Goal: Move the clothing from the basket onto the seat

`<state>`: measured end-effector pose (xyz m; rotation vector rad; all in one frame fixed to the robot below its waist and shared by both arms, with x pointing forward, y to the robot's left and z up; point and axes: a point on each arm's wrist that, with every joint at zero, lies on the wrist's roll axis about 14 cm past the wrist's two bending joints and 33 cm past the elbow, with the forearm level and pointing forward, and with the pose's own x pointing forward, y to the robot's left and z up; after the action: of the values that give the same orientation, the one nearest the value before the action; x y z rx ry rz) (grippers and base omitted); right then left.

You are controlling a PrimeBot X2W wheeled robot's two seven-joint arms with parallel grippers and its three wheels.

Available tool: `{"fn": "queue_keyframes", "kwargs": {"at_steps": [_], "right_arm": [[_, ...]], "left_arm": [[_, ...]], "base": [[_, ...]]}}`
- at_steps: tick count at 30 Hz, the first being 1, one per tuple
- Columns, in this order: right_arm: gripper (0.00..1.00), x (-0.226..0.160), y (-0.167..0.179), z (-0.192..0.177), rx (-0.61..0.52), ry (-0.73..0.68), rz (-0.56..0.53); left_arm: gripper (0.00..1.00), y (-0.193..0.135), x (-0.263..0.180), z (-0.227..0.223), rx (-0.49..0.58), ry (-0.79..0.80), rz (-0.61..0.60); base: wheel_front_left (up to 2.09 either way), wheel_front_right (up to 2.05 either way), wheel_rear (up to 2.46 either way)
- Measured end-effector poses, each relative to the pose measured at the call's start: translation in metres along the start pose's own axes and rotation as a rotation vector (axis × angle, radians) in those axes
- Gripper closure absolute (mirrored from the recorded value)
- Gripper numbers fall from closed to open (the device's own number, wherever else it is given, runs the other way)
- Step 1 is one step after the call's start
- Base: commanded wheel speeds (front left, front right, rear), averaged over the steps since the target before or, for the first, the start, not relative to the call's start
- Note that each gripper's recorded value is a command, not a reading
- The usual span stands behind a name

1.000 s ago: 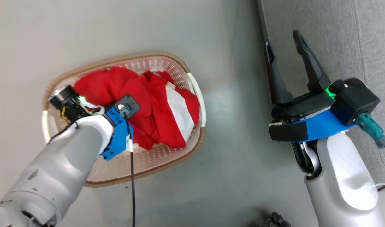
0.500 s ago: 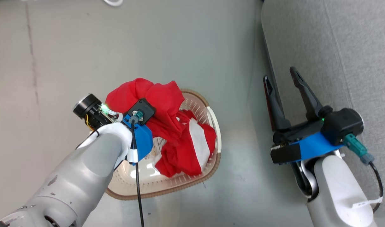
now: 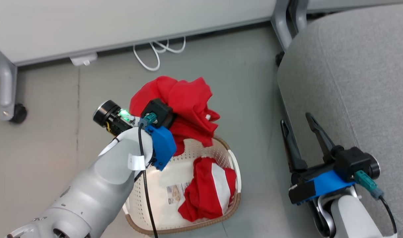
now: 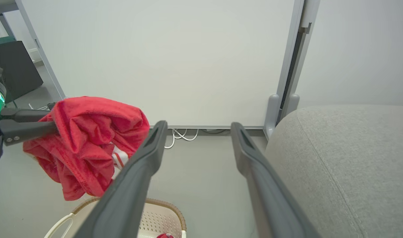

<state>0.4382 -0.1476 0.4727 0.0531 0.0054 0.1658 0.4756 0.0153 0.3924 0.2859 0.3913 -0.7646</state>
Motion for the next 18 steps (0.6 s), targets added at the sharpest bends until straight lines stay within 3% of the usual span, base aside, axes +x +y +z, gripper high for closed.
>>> {"fn": "queue_keyframes", "kwargs": {"at_steps": [10, 18], "right_arm": [[0.0, -0.027, 0.011, 0.018, -0.003, -0.038, 0.014], [0.0, -0.047, 0.019, 0.026, -0.003, -0.057, 0.024]], "left_arm": [[1.0, -0.009, -0.033, 0.063, -0.014, -0.188, 0.044], [1.0, -0.023, -0.061, 0.088, -0.021, -0.289, 0.071]], "base": [[0.0, 0.0, 0.0], [0.0, 0.0, 0.0]]}}
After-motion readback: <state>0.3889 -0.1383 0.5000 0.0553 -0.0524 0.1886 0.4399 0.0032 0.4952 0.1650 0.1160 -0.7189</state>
